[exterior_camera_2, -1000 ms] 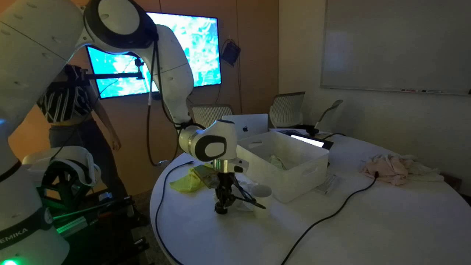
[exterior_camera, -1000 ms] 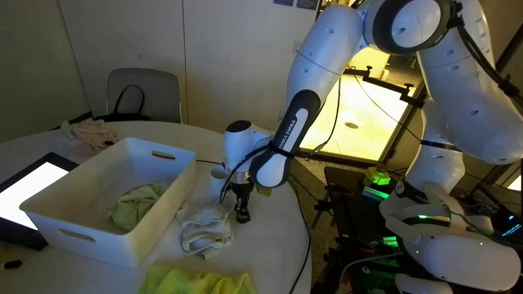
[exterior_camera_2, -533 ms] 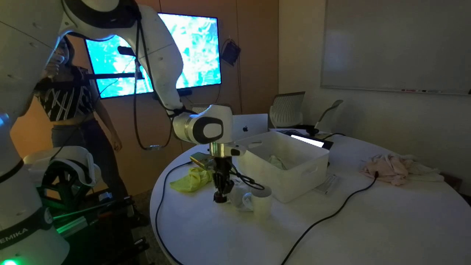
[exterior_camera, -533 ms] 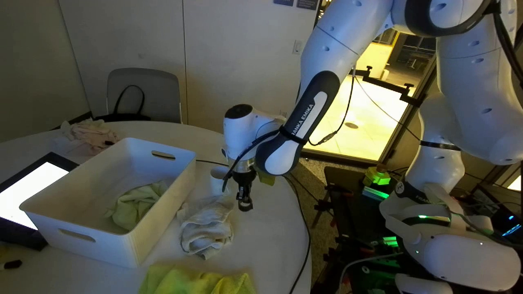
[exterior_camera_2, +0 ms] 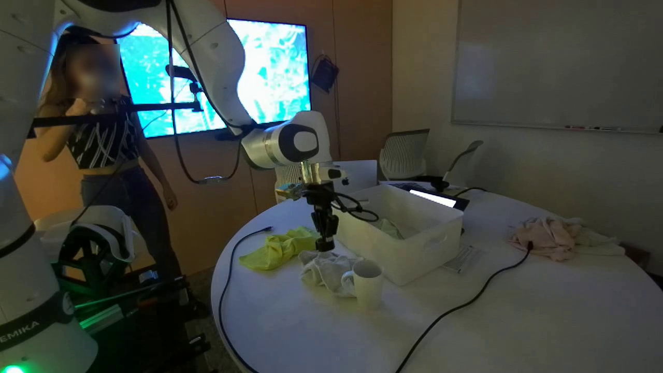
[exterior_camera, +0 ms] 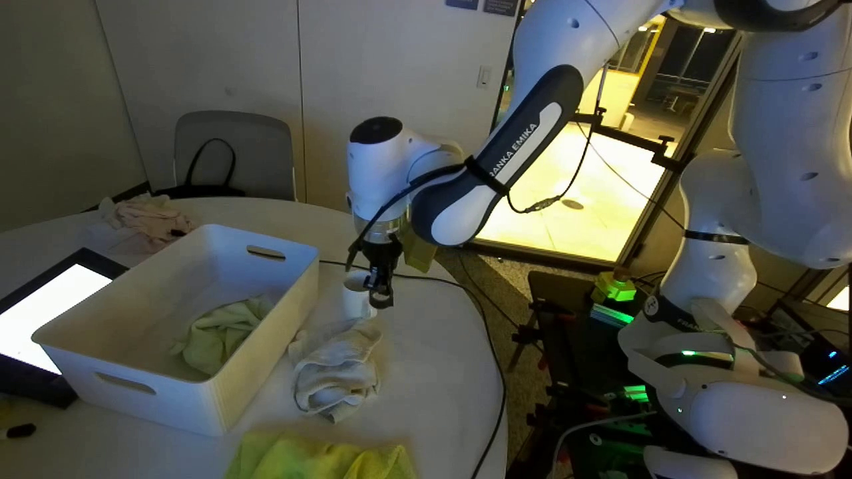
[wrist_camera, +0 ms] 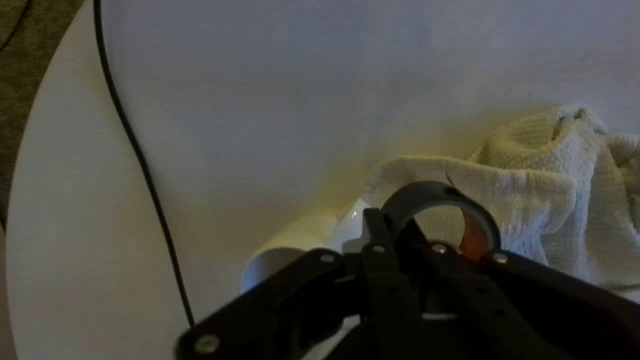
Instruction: Put all the towels in the basket and the other objects in the white mug
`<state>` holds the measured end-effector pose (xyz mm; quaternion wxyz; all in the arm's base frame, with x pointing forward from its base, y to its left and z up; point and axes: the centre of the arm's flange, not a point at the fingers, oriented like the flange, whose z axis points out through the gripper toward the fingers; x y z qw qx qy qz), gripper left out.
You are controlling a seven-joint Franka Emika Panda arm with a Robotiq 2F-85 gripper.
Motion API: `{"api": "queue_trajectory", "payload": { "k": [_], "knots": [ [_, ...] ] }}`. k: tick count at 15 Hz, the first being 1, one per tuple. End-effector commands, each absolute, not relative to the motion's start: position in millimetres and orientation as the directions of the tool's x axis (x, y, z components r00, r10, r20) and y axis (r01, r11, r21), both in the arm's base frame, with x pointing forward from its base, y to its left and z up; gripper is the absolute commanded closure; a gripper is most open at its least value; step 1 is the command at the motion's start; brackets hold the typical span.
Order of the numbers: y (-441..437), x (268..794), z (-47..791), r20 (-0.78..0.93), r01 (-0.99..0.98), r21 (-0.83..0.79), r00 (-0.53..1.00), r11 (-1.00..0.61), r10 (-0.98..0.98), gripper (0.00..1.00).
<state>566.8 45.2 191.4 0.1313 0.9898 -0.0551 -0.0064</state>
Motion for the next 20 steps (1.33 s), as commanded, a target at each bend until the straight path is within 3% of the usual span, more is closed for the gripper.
{"api": "queue_trajectory", "payload": {
  "k": [1,10,20],
  "knots": [
    [39.0,598.1,208.9,0.068,-0.230,0.294,0.973,-0.928,-0.220,0.98],
    [-5.3,648.5,197.5,0.140,-0.474,0.302,0.880,-0.827,-0.454,0.98],
    [-42.1,657.1,148.0,0.124,-0.542,0.320,0.837,-0.777,-0.532,0.98]
  ]
}}
